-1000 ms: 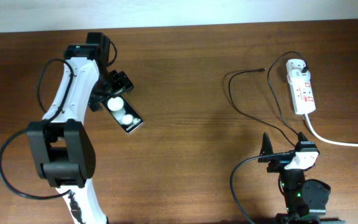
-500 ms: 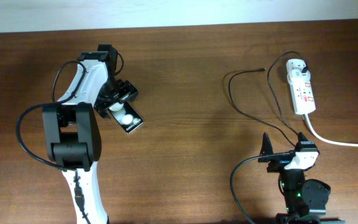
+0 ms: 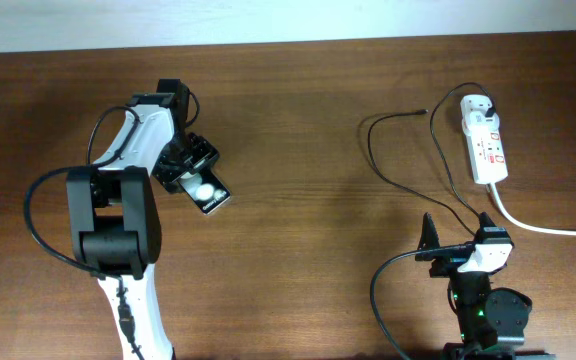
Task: Plug charger to phone and switch on socket
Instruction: 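Grasp the black phone with the left gripper and lift it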
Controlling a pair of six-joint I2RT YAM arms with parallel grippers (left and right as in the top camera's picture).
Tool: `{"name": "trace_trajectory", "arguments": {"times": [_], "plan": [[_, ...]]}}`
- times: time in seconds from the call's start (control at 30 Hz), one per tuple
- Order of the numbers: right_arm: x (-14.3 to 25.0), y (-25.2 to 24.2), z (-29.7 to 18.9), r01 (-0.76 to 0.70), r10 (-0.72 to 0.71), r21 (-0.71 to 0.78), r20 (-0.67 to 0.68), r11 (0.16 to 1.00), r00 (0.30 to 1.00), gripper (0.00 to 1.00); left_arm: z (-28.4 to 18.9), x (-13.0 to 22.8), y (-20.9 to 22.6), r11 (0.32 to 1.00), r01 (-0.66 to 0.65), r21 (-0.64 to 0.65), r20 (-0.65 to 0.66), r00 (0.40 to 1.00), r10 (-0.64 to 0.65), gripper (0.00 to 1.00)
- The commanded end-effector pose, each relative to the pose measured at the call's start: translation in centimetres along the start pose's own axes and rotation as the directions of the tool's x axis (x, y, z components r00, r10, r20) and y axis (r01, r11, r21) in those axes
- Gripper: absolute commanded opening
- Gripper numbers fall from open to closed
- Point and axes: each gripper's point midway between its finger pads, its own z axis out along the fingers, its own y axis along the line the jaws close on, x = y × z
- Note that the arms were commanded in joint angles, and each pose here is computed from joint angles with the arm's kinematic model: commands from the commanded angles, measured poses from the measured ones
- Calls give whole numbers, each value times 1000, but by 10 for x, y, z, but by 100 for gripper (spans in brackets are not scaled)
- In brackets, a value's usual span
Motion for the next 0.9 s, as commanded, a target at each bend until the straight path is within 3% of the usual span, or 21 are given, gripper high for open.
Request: {"name": "trace_trajectory", "arguments": {"times": [0.0, 0.17, 0.47, 0.7, 0.87], "plan": [[3, -3, 0, -5, 5, 12, -2, 1000, 1000, 99, 26, 13, 13, 999, 16, -48, -68, 998, -19, 72], [3, -3, 0, -5, 5, 12, -2, 1000, 1000, 99, 22, 17, 5, 1000, -22, 12, -115, 993, 23, 60], [3, -3, 0, -5, 5, 12, -2, 1000, 1000, 98, -37, 14, -3, 988, -152, 29, -142, 978, 154, 59], [3, -3, 0, -5, 5, 12, -2, 1000, 1000, 99, -108, 15, -6, 971, -232, 52, -117, 965, 236, 60], [3, -3, 0, -5, 5, 12, -2, 1000, 1000, 99, -179, 27, 0, 960, -260, 104, -12, 965, 263, 60]]}}
